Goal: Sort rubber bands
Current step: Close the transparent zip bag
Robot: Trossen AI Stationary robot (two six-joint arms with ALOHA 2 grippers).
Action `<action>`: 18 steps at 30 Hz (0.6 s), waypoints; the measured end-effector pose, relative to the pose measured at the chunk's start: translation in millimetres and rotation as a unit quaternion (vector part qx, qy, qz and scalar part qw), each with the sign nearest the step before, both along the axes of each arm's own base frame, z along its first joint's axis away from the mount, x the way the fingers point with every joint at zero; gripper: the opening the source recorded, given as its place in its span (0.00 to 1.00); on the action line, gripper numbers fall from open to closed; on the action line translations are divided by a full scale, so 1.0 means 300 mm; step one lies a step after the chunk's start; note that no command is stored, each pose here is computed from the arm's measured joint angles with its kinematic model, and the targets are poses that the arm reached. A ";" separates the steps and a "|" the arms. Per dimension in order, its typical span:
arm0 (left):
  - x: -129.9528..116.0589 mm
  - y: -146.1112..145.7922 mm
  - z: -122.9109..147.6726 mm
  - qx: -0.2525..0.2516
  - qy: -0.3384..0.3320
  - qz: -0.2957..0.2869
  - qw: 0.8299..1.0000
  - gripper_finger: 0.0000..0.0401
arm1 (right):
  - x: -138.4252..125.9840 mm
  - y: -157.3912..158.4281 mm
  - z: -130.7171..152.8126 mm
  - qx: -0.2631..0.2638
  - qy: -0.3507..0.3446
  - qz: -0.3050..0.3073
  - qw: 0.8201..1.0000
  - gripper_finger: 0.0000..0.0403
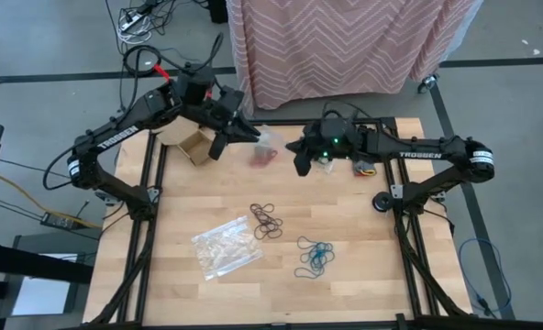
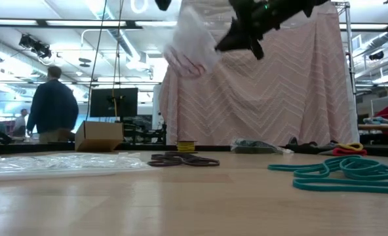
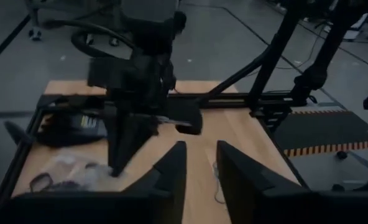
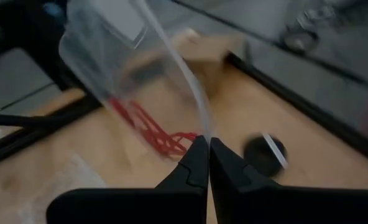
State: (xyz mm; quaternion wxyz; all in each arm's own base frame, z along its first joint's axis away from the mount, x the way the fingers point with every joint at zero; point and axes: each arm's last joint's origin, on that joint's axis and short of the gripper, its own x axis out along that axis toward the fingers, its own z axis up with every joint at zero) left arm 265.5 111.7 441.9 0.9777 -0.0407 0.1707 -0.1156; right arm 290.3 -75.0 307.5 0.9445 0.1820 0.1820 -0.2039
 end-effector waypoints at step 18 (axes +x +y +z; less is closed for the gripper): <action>-0.039 -0.028 -0.029 -0.056 0.067 -0.017 0.996 0.34 | -0.155 -0.198 -0.210 0.181 0.086 -0.116 0.973 0.00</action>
